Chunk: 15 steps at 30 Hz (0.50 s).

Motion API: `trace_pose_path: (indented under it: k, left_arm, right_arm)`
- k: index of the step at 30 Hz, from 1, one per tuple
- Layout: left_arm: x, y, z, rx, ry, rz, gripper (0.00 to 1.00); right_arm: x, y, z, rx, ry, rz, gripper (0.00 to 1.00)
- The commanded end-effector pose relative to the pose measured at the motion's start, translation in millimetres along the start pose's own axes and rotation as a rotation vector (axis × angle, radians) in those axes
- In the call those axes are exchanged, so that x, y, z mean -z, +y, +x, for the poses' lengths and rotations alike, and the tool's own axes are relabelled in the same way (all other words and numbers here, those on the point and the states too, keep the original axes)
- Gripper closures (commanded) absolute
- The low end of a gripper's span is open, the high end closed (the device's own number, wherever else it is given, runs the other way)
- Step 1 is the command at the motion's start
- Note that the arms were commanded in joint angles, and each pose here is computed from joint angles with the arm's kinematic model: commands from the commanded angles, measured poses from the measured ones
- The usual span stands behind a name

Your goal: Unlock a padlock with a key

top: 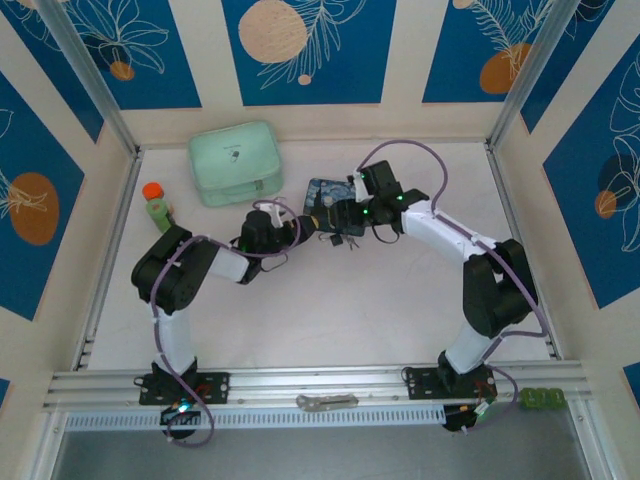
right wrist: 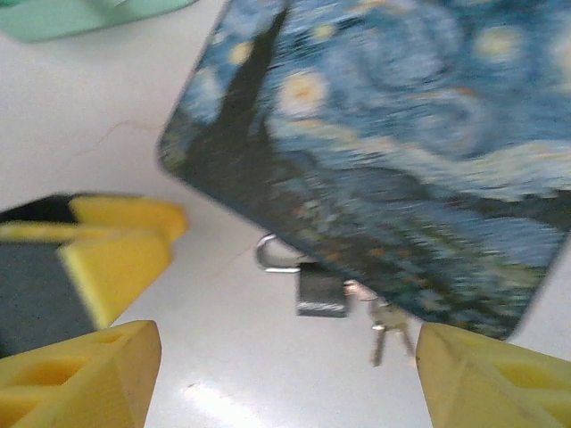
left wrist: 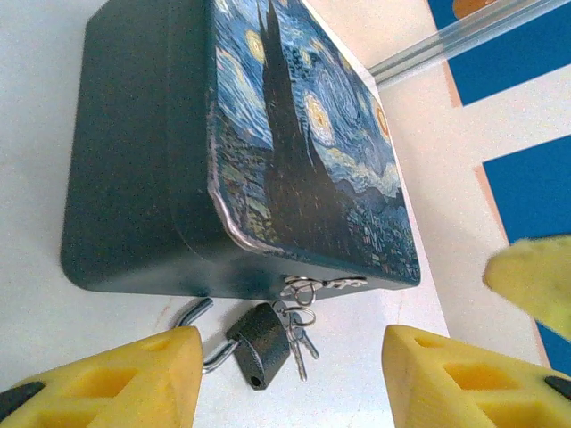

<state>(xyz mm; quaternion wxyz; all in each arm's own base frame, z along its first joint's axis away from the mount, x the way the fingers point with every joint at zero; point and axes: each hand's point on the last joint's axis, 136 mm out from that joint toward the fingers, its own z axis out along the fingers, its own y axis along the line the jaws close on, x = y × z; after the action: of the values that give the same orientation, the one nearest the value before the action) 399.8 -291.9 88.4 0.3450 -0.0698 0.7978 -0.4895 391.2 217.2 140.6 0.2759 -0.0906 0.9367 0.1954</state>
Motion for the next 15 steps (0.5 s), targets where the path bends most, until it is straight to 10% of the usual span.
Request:
trace_pose_path:
  k: [1, 15]
  left_arm:
    - [-3, 1, 2, -0.017, -0.015, -0.013, 0.44]
    - [56, 40, -33, -0.006, -0.153, -0.197, 0.37]
  right_arm:
    - [1, -23, -18, -0.085, -0.022, 0.069, 0.25]
    - [-29, 1, 49, 0.043, 0.133, 0.219, 0.25]
